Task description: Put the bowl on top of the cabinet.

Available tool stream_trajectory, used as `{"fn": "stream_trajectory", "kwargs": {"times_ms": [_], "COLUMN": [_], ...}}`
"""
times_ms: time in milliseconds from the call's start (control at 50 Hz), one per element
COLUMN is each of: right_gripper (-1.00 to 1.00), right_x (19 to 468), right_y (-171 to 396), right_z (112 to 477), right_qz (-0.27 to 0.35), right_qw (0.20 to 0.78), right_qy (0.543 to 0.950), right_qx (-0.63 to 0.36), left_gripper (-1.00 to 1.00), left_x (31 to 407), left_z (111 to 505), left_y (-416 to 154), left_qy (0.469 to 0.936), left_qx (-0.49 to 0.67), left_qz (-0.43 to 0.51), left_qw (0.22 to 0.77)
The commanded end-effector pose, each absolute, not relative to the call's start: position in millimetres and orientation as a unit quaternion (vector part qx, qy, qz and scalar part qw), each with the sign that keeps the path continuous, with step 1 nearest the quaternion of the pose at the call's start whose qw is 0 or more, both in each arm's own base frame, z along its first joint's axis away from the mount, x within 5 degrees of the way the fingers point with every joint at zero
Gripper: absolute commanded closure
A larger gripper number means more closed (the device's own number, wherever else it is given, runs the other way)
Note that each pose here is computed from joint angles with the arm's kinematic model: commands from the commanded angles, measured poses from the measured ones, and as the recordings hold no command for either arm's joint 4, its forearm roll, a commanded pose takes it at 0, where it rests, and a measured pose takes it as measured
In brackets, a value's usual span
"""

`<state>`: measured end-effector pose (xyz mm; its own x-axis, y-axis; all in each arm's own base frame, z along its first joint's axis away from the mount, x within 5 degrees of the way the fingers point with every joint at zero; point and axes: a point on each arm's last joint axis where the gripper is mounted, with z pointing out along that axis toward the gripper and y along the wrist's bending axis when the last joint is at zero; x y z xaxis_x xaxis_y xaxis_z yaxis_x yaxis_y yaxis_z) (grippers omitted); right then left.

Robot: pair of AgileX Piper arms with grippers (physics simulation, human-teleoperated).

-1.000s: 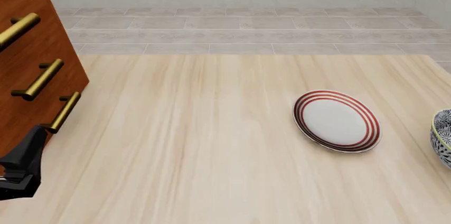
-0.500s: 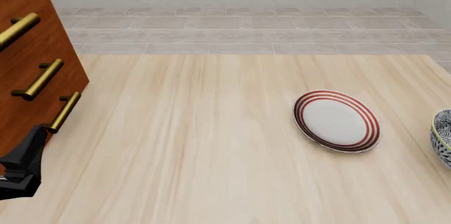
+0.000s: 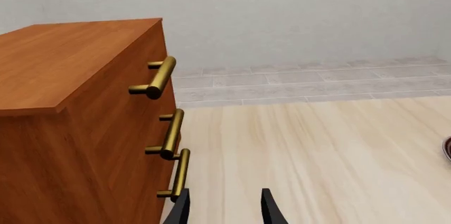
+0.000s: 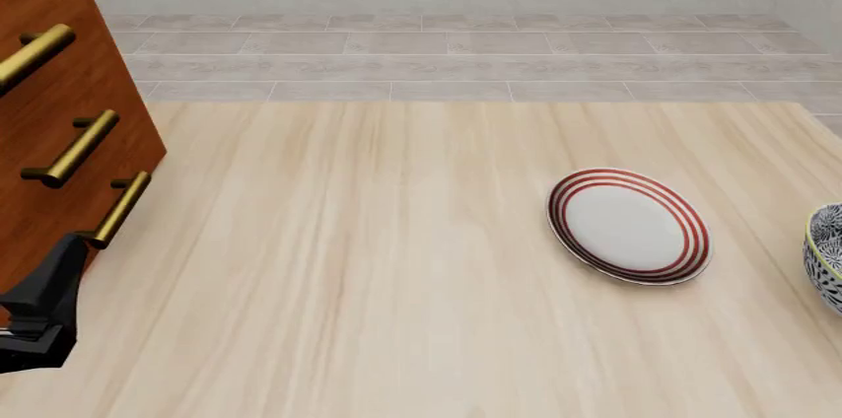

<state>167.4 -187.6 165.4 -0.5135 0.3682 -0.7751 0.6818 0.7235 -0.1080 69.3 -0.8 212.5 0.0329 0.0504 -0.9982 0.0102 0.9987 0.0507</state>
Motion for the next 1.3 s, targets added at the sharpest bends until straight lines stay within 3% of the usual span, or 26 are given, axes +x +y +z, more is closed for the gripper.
{"fn": "stream_trajectory", "kwargs": {"times_ms": [20, 960, 980, 1300], "right_gripper": [-1.00, -1.00, 1.00, 1.00], "right_x": [167, 169, 169, 169], "right_y": [-187, -188, -188, -186], "right_z": [162, 142, 142, 150], "right_qz": [-0.208, -0.201, -0.201, -0.204], "right_qw": [0.382, 0.369, 0.369, 0.375], "right_qy": [0.848, 0.856, 0.856, 0.854], "right_qx": [0.303, 0.301, 0.301, 0.298], "left_gripper": [-1.00, -1.00, -1.00, -1.00], "left_x": [69, 69, 69, 69], "left_z": [212, 212, 212, 212], "left_y": [-1, -1, -1, -1], "left_qy": [0.695, 0.695, 0.695, 0.695], "left_qx": [0.023, 0.023, 0.022, 0.023], "left_qz": [0.014, 0.016, 0.016, 0.016], "left_qw": [0.718, 0.718, 0.718, 0.719]}}
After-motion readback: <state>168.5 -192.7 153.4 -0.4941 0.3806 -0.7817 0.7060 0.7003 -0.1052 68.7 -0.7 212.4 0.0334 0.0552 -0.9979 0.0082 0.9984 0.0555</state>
